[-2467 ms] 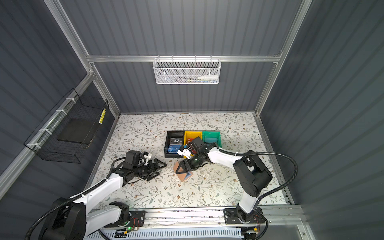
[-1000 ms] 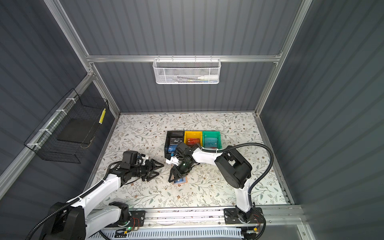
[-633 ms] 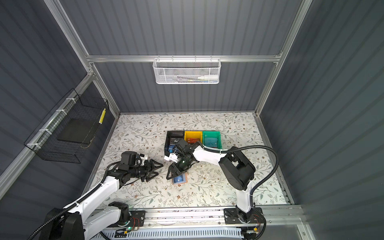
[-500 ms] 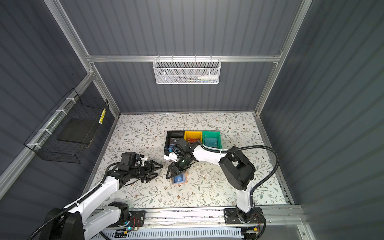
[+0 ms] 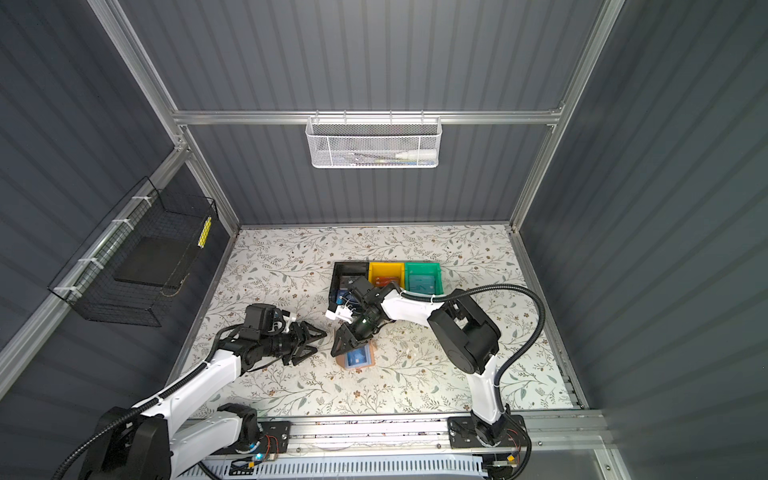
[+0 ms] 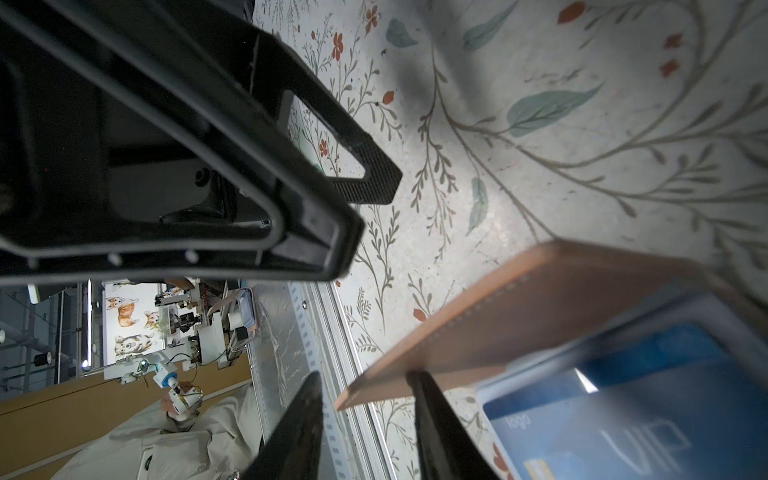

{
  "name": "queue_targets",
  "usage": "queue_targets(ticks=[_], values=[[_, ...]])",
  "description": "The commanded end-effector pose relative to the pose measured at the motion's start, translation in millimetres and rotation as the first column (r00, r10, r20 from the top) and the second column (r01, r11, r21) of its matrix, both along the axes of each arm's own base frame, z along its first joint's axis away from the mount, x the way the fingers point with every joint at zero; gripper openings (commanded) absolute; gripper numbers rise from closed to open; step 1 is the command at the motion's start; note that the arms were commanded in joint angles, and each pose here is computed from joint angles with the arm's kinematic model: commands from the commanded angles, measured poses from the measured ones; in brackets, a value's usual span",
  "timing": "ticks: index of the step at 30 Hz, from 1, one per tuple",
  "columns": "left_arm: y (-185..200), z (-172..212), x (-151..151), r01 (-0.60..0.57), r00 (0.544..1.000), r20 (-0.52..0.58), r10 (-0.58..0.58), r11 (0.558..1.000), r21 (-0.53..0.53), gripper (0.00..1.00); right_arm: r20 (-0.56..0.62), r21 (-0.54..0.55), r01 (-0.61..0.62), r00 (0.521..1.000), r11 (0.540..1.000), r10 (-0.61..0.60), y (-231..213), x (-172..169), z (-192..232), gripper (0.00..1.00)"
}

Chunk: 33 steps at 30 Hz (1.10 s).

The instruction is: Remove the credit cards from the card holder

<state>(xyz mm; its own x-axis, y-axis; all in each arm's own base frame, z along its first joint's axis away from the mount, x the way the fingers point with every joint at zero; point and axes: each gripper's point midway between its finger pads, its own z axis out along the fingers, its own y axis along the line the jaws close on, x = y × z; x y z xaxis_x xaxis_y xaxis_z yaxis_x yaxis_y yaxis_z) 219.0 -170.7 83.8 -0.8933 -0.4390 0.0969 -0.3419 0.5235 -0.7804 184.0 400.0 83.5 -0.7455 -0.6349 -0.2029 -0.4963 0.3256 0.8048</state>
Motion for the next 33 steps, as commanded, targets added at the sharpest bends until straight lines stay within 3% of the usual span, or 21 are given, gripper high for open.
queue_targets(ticks=[1, 21, 33], values=[[-2.3, -2.6, 1.4, 0.007, 1.0, 0.007, -0.007, 1.0, -0.01, 0.64, -0.026, 0.032, -0.008, 1.0, 0.999, 0.009, 3.0, -0.3, 1.2, 0.38], [-19.8, -2.8, 24.4, 0.052, 0.998, 0.028, -0.051, 0.999, -0.016, 0.65, -0.062, 0.033, 0.0, 0.998, 0.999, 0.002, 2.7, 4.6, -10.2, 0.36], [-23.3, -29.8, 17.2, 0.045, 0.999, -0.022, -0.045, 0.999, 0.027, 0.42, -0.062, 0.032, 0.008, 0.998, 0.999, -0.006, -0.5, 5.9, -10.7, 0.36]])
